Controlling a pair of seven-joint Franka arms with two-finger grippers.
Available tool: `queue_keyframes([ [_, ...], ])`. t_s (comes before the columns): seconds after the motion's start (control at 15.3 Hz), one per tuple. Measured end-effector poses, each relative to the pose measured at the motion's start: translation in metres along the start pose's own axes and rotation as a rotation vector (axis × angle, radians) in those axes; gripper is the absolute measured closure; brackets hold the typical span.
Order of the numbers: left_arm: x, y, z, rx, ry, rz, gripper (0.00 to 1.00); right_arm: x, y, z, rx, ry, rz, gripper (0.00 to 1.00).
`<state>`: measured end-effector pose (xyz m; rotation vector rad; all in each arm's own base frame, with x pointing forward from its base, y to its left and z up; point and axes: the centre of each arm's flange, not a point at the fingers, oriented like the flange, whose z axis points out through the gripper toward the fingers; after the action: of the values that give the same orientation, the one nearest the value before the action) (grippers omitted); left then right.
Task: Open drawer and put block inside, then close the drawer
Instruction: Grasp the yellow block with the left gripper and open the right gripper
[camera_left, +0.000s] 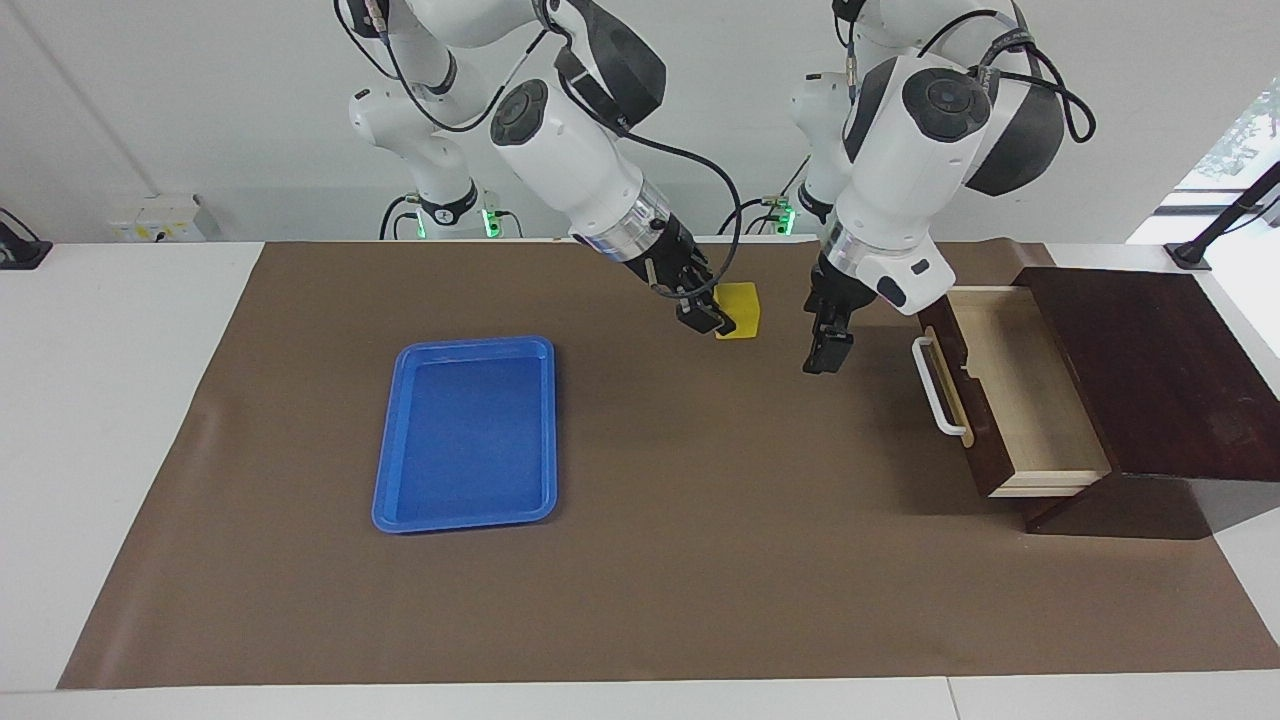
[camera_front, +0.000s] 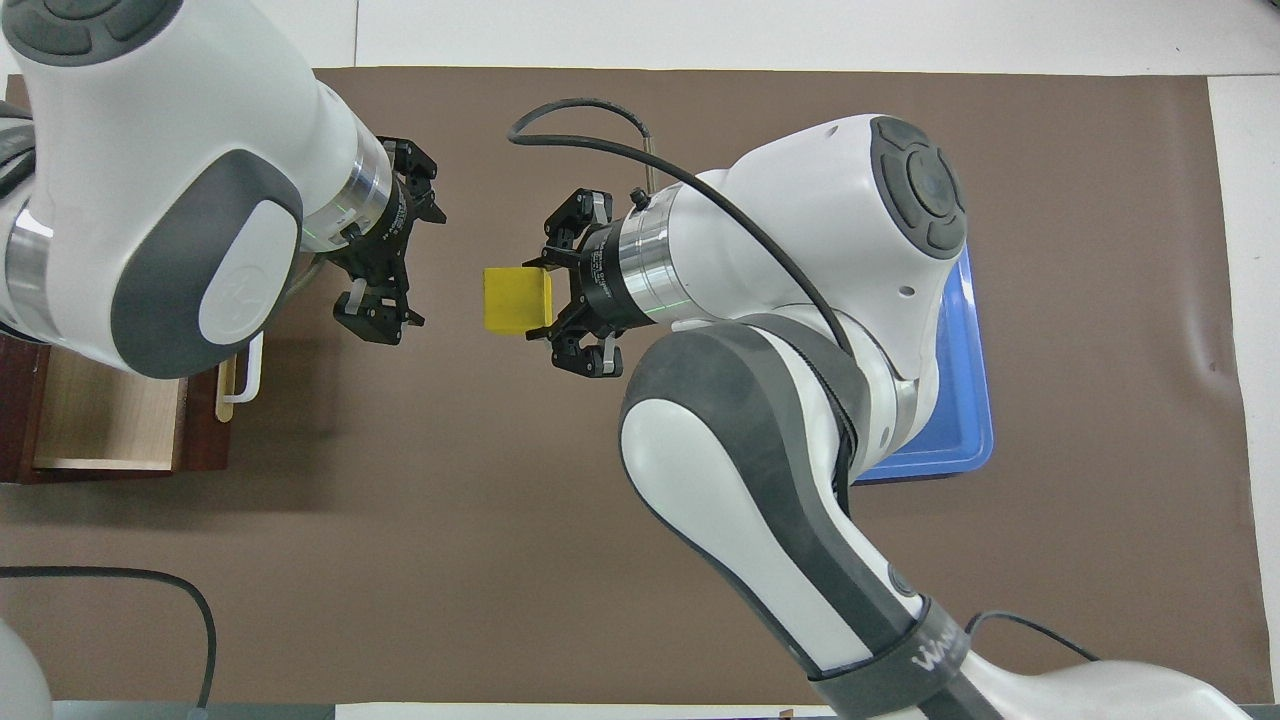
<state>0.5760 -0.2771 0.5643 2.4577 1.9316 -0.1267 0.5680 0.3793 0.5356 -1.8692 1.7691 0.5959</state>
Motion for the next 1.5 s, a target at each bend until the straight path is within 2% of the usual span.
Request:
queue_keyframes([
  [0.2,-0.018,-0.004,0.001,0.003,0.004,-0.034,0.00,0.000,0.002,0.003,-0.010,-0.004,0.005,0.45],
  [0.39,-0.020,-0.005,0.000,0.000,0.005,-0.073,0.00,0.001,0.002,0.004,-0.012,-0.007,0.009,0.45],
  [1.3,-0.055,-0.017,-0.005,0.001,0.009,-0.097,0.00,0.002,0.002,0.005,-0.016,-0.006,0.013,0.45],
  [1.43,-0.058,-0.019,-0.005,0.004,0.013,-0.092,0.04,0.002,0.002,0.005,-0.016,-0.006,0.013,0.45],
  [1.5,-0.060,-0.020,-0.005,0.004,0.015,-0.088,0.09,0.002,0.002,0.005,-0.016,-0.006,0.013,0.45],
])
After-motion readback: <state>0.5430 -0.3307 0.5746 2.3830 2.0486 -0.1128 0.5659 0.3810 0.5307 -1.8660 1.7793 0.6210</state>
